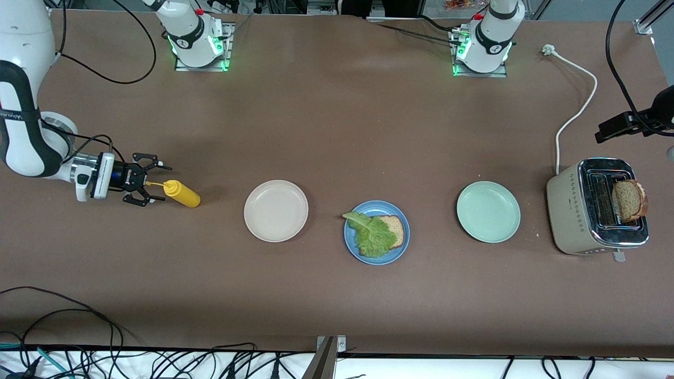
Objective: Make sandwich in blue plate with both arms
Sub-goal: 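Close the right gripper on the yellow squeeze bottle, then lift the yellow bottle and carry it toward the blue plate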
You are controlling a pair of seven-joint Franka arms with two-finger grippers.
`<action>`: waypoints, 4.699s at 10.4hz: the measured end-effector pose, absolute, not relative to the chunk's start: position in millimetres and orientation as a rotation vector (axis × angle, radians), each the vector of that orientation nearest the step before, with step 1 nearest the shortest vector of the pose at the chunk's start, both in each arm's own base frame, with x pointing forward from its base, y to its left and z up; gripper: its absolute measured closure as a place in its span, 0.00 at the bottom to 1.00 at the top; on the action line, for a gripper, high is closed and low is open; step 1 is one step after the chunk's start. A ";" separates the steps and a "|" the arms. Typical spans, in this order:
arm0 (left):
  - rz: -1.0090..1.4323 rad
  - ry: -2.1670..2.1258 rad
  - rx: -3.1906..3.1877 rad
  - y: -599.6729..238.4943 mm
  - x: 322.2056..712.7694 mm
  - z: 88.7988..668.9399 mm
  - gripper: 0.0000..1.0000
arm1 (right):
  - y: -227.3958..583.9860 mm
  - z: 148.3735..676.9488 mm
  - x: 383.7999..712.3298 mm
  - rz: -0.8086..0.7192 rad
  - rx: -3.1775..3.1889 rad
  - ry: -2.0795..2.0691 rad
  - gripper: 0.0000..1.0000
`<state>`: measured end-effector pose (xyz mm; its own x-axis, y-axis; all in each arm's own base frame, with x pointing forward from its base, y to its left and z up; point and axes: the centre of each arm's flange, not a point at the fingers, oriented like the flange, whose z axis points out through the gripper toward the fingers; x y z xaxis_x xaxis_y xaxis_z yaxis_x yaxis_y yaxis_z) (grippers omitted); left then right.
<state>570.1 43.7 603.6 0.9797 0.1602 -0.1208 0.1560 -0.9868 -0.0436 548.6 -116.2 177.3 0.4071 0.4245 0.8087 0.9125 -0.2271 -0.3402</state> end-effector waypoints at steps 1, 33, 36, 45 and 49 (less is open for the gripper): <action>0.193 -0.247 -3.092 43.7 570.1 603.6 0.00 | -120.7 171.1 550.4 -0.737 -1.793 -1.150 0.00; 0.193 -0.263 -3.091 49.7 569.6 603.6 0.00 | -96.0 120.5 582.8 -0.849 -1.568 -1.135 0.85; 0.193 -0.264 -3.091 50.0 569.6 603.5 0.00 | -103.5 158.5 619.4 -0.826 -1.600 -1.188 0.92; 0.194 -0.265 -3.091 50.4 569.6 603.5 0.00 | 73.6 372.9 690.1 -0.499 -2.019 -1.414 0.90; 0.194 -0.265 -3.091 50.4 569.6 603.4 0.00 | 227.5 412.8 680.4 -0.486 -2.273 -1.369 0.90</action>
